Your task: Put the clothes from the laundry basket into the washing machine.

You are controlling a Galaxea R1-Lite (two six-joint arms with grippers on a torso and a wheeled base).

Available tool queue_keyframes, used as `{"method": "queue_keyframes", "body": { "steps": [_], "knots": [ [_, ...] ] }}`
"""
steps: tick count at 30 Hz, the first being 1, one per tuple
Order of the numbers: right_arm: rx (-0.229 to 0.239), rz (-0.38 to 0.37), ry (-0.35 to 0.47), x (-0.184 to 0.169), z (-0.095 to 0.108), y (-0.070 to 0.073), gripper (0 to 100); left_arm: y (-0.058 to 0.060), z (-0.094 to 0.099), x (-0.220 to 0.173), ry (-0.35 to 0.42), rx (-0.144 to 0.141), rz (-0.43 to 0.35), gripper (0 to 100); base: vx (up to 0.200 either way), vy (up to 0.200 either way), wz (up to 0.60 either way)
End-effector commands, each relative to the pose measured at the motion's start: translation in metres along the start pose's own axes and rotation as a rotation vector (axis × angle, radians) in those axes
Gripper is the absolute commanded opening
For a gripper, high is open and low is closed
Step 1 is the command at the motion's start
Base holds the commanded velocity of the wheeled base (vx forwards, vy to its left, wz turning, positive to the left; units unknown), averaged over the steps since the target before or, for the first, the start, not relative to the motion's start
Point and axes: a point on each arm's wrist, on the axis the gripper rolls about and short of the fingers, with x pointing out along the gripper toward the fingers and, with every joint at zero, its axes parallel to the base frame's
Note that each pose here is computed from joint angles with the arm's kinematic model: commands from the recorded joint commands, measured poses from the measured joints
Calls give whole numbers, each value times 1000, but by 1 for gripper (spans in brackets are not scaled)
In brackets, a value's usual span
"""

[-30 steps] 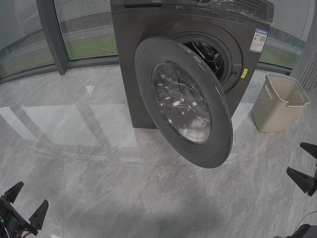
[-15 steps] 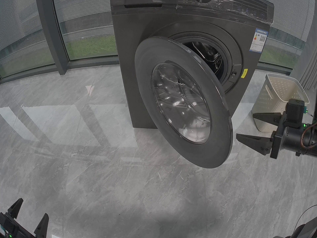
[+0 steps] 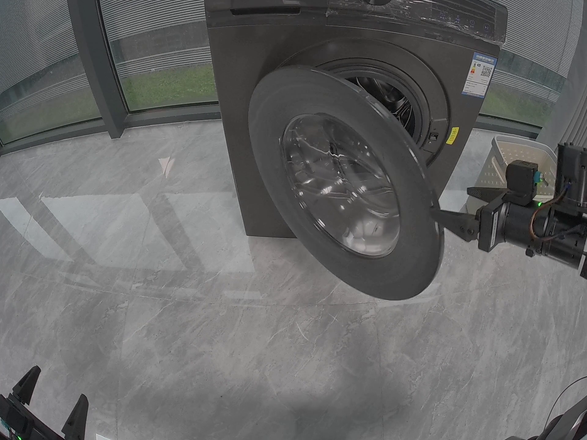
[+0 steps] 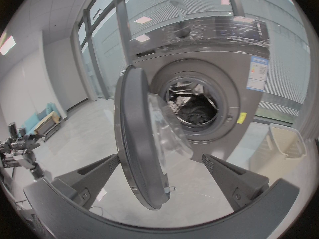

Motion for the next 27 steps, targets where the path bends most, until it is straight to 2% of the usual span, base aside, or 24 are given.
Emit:
{"method": "queue_keyframes", "body": {
  "steps": [1,2,4,9,11,14,16,21,25,27],
  "knots": [
    [23,-183,-15,-1,1,-43,100,0,-5,2,21,0,0,100,0,0,0],
    [28,-235,-17,-5,1,-56,100,0,-5,2,21,0,0,100,0,0,0],
    [33,-271,-19,-9,0,-66,100,0,-5,2,21,0,0,100,0,0,0],
    [40,-241,0,-19,-8,-58,100,0,-5,2,21,-2,0,100,0,0,0],
    [40,-230,1,-23,-10,-55,100,0,-5,2,21,-2,2,100,0,-200,0],
    [35,-123,23,-28,-19,-26,100,0,-5,2,20,-2,3,100,0,-200,0],
    [34,-83,35,-30,-24,-16,100,0,-5,2,20,-2,3,100,0,-200,0],
    [39,-32,52,-29,-30,-5,100,0,-5,2,20,-2,2,100,0,-200,0],
    [107,66,55,-25,-30,17,100,0,-5,2,20,-2,2,100,0,-200,0],
    [121,93,57,-25,-30,23,100,0,-5,2,20,-2,3,100,0,-200,0]
  ]
}}
